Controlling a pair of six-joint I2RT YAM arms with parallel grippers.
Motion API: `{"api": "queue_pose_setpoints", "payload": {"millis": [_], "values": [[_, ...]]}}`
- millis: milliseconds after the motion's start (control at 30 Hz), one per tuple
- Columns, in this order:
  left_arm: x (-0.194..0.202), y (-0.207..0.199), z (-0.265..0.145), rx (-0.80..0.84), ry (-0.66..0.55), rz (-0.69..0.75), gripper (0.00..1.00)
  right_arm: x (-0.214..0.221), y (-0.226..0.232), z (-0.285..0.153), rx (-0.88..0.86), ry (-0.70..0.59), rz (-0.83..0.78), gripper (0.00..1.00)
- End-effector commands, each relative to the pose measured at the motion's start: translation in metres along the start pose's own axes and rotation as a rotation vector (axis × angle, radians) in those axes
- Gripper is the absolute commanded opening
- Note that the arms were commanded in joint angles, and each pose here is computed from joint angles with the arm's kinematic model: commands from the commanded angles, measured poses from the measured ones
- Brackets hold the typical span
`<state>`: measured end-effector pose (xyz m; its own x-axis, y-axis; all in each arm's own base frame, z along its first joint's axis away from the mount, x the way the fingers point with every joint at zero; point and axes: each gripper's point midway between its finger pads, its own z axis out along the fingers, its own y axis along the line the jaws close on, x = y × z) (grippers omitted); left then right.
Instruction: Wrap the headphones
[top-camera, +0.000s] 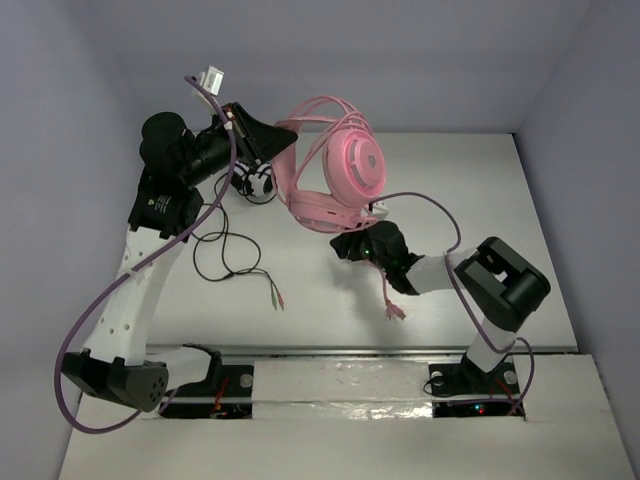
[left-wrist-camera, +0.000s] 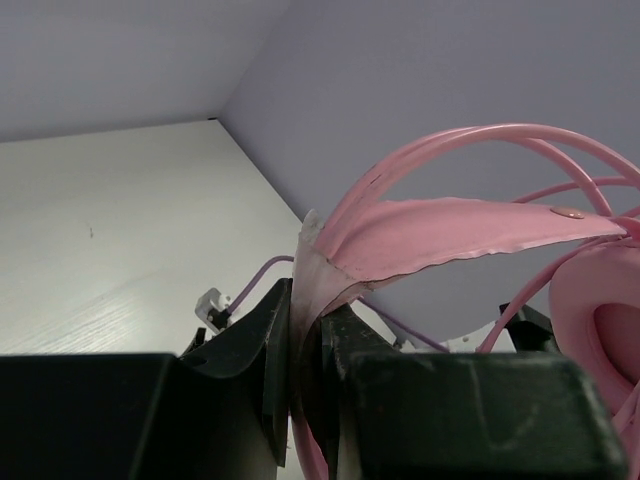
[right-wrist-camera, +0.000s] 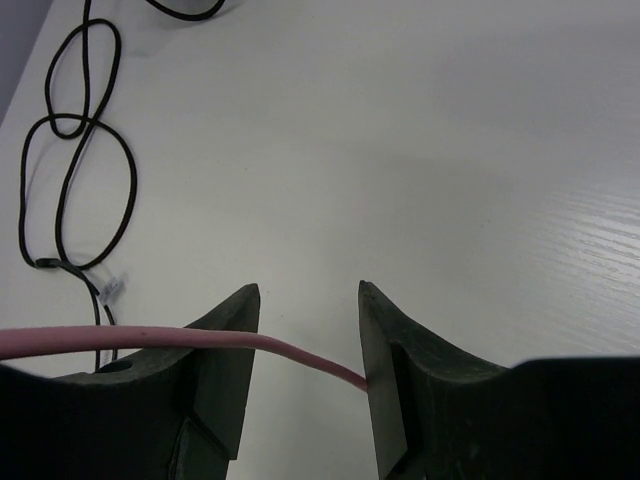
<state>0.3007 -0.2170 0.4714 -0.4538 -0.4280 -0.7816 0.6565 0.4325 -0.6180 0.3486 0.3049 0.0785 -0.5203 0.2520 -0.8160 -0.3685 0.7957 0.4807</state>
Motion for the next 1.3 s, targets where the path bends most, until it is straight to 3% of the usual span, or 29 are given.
{"api": "queue_pose_setpoints", "payload": {"millis": [0, 600, 667, 700, 800, 1267], "values": [[-0.033, -0.037, -0.011, 0.070, -0.098, 0.048, 0.00, -0.014, 0.005, 0.005, -0.022, -0.064, 0.020, 0.50], [-0.052, -0.020, 0.001, -0.010, -0.151, 0.075, 0.00, 0.046, -0.033, -0.024, 0.068, 0.039, 0.125, 0.51], [-0.054, -0.013, 0.002, -0.040, -0.169, 0.072, 0.00, 0.053, -0.038, -0.028, 0.076, 0.053, 0.134, 0.45], [-0.054, -0.010, 0.003, -0.050, -0.173, 0.071, 0.00, 0.054, -0.037, -0.028, 0.074, 0.056, 0.144, 0.24], [-0.055, 0.010, 0.005, -0.118, -0.208, 0.055, 0.00, 0.055, -0.016, -0.032, 0.004, 0.077, 0.142, 0.00], [-0.097, 0.122, -0.014, -0.601, -0.524, 0.038, 0.00, 0.095, 0.096, -0.131, -0.148, 0.298, 0.018, 0.00]]}}
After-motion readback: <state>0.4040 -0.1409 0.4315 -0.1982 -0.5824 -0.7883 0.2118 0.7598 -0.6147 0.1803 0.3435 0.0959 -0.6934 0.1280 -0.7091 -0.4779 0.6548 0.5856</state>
